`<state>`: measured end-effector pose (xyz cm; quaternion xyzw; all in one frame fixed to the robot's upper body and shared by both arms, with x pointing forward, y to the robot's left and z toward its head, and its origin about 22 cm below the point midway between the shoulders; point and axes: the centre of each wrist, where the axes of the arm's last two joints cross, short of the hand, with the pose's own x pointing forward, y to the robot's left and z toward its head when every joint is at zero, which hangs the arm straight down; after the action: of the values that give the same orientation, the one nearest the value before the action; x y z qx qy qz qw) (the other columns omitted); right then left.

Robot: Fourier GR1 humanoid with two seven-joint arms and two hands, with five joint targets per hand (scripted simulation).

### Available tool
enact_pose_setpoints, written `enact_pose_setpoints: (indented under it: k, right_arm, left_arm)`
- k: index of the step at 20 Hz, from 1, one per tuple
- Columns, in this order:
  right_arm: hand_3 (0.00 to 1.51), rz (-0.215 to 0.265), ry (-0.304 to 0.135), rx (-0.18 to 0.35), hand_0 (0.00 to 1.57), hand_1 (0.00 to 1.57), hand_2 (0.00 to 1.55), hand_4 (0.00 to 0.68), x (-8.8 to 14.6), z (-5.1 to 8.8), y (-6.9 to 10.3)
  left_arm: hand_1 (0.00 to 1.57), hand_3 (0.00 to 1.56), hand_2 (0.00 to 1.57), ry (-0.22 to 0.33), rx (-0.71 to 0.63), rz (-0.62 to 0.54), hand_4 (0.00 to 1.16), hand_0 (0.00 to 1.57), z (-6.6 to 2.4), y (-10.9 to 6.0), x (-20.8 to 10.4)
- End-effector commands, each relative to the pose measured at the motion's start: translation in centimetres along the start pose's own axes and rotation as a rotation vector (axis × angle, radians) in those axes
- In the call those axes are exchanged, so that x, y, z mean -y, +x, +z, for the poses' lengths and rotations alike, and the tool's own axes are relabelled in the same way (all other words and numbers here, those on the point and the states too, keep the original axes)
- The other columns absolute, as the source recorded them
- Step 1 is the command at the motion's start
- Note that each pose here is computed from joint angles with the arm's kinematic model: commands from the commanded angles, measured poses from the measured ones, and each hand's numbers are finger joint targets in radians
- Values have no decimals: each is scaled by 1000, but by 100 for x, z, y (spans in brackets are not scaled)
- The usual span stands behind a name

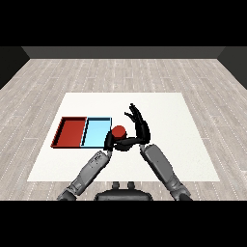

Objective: Pick the red can and put it in the red box

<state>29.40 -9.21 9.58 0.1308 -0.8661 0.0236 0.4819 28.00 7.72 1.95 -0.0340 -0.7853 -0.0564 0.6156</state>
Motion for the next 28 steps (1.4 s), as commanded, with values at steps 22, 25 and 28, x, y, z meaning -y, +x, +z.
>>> enact_pose_setpoints:
  k: [22,25,28]
  right_arm:
    - [0,191,-257,-72,0,0,0,0,1607,951,96]
    - [0,154,-274,-114,0,0,0,0,1579,930,-8]
    - [0,175,-276,-144,0,0,0,0,1466,1133,-112]
  left_arm:
    - [1571,1417,1556,191,18,-243,1118,1571,-189,441,-1337]
    - [1571,1432,1558,225,38,-342,1134,1571,-216,319,-1616]
    - [1571,1402,1533,282,-31,-449,1124,1571,-436,367,-1672]
